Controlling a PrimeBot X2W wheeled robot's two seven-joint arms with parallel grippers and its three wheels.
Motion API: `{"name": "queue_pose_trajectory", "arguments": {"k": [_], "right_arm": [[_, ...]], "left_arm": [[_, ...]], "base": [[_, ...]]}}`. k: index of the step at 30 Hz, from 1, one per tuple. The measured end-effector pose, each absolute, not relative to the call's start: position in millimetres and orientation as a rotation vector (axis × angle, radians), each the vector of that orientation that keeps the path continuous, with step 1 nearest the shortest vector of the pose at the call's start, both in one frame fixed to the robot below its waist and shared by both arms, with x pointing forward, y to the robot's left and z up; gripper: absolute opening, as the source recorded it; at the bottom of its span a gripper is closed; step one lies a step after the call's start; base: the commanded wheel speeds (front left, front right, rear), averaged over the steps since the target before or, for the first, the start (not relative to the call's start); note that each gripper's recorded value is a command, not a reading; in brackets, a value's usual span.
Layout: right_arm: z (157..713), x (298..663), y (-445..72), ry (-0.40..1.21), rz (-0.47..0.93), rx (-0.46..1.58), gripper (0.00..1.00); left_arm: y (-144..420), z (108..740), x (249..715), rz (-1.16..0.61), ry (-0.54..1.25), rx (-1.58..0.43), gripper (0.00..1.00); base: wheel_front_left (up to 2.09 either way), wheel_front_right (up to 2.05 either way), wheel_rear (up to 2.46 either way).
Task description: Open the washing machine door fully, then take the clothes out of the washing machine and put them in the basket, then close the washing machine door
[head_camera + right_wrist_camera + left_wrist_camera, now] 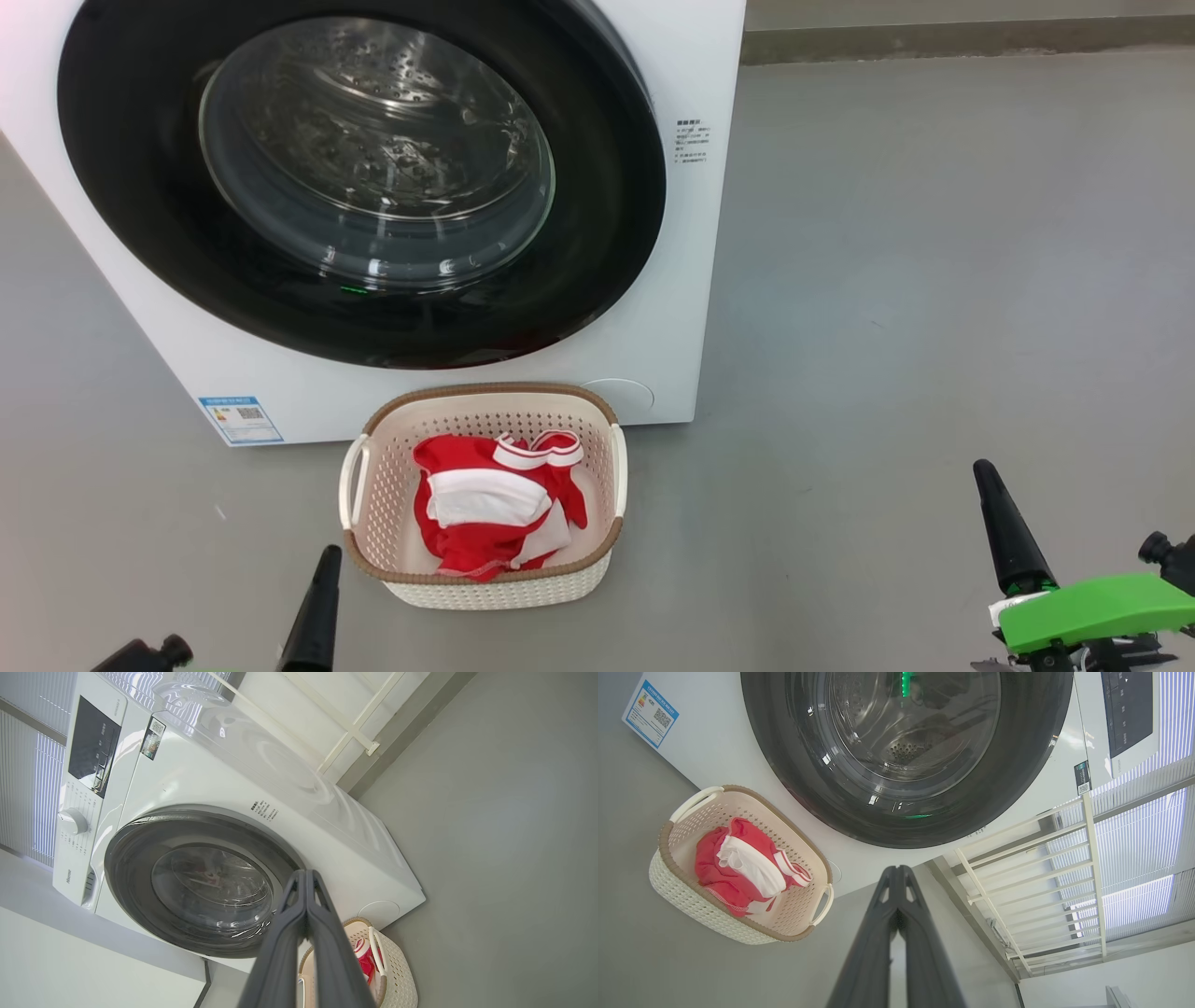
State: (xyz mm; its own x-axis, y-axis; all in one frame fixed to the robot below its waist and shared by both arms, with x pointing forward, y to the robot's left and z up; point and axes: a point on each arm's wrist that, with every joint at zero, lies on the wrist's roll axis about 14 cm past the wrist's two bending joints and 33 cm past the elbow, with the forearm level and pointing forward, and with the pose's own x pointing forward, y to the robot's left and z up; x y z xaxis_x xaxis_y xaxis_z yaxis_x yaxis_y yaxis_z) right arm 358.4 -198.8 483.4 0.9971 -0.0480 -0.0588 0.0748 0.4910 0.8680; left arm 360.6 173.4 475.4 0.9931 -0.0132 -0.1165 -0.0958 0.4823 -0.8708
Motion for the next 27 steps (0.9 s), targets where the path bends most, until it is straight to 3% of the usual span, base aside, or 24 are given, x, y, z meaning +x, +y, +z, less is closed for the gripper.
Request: {"name": "queue_pose_trajectory", "arguments": {"k": [27], "right_arm": [[481.0,368.8,-202.3,0.041,-0.086,1.380,0.00]], "left_arm": [[180.1,476.3,369.8,0.055,0.113,-1.380,0.00]], "base": [[0.00,0.00,0.00]]}}
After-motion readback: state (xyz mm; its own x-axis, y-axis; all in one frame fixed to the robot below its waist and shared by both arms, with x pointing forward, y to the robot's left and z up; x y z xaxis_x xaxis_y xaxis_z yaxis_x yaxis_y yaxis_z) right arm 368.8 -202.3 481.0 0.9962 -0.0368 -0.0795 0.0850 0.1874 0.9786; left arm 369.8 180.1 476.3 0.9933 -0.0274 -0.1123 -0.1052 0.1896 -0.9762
